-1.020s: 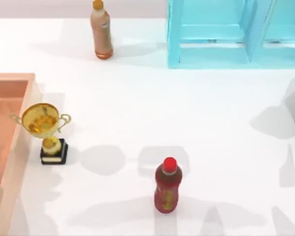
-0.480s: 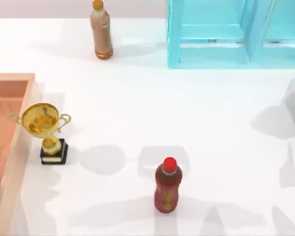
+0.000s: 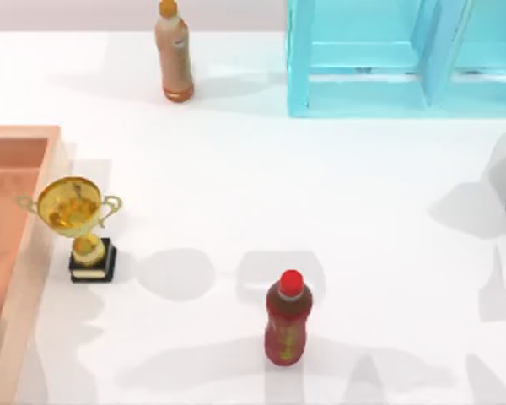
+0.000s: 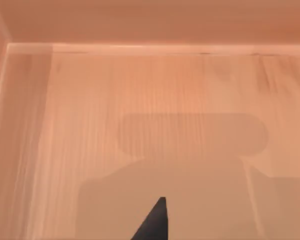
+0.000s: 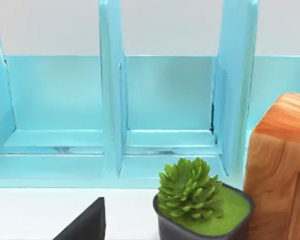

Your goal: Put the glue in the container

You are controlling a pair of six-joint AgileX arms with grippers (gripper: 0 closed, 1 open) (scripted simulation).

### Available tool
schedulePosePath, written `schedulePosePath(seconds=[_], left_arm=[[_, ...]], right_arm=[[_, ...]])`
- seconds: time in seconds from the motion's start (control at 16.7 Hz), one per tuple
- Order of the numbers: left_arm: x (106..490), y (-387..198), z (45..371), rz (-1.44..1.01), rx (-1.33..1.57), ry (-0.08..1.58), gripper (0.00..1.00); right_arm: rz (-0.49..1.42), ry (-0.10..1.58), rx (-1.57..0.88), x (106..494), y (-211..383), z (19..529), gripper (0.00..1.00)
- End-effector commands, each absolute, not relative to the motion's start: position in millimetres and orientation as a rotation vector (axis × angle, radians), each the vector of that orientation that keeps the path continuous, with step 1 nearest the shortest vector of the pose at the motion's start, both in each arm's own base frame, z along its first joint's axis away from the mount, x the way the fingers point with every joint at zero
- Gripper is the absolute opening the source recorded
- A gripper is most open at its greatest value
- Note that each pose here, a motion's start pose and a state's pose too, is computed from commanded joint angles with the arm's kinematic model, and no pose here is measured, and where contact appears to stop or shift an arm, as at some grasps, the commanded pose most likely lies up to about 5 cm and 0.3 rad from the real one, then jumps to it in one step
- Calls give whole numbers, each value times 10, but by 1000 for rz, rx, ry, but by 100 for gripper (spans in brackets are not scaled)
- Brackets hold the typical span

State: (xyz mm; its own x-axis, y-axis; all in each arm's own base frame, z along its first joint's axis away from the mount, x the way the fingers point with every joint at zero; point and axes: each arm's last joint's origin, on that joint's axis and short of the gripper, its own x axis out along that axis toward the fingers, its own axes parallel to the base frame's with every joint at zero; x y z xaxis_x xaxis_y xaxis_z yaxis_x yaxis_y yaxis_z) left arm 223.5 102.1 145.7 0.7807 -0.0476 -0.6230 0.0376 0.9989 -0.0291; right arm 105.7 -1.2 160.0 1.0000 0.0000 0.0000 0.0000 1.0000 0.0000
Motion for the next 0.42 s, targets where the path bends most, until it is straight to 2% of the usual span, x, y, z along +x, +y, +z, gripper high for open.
schedulePosePath(seconds=[0.06,0.12,0.42], left_arm=[[2235,1021,1457,-46,-15,673,98],[2235,1021,1457,-46,-15,673,100],[2235,1021,1457,-46,-15,673,100]], right_arm=[[0,0,0,1057,-12,1600,100],[0,0,0,1057,-12,1600,100],[0,0,0,1057,-12,1600,100]])
